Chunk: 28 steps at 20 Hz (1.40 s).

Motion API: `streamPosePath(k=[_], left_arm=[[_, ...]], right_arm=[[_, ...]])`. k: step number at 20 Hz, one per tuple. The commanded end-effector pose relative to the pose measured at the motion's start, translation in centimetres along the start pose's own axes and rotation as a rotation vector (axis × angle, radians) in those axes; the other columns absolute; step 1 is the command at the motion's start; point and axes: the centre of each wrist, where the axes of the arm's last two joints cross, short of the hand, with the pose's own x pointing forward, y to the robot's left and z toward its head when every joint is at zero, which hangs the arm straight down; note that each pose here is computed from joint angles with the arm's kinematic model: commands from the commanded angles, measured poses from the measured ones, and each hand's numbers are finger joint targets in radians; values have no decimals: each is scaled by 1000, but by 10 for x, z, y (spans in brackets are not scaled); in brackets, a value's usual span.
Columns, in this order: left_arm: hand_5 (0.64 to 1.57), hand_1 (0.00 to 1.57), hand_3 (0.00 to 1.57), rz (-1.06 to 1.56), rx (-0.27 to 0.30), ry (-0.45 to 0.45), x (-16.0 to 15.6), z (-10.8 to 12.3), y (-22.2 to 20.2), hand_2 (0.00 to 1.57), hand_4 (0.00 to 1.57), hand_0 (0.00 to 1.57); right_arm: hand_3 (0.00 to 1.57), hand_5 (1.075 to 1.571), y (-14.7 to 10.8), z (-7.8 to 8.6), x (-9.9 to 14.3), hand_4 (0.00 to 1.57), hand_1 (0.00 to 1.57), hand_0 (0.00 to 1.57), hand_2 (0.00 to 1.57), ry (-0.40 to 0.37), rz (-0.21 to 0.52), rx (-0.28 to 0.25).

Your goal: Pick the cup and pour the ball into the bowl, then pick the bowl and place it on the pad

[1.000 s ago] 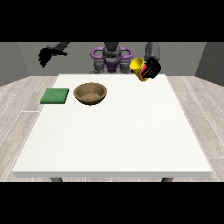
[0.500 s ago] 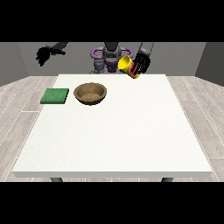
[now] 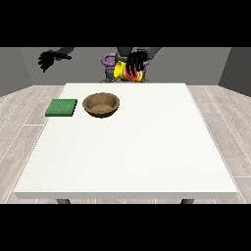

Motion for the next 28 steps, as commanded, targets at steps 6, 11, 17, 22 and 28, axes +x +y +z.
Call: streamPosePath(k=[6,11,17,22,28], left_arm=[[1164,1533,1571,-534,-18,-270,73,1,5,1571,1556,1533],[1216,1465,1571,-729,-41,-351,71,6,-3,1571,1481,1465],[1134,1445,1571,-771,-45,-409,83,12,-2,1571,1527,1445],[1092,1499,1571,-176,-9,-86,63,-1,19,1571,1571,1499],[1300,1023,941,465,53,199,36,10,15,1257,1391,1023]], right_arm=[[0,1570,-1,-3,-5,0,0,0,0,2,-19,39],[0,1571,-18,0,5,0,0,0,0,0,-5,16],[0,1571,-1,-3,-5,0,0,0,0,25,-15,17],[0,1568,-10,6,-8,0,0,0,0,69,-42,-60],[0,1565,-3,4,-10,225,0,0,0,66,-51,-123]])
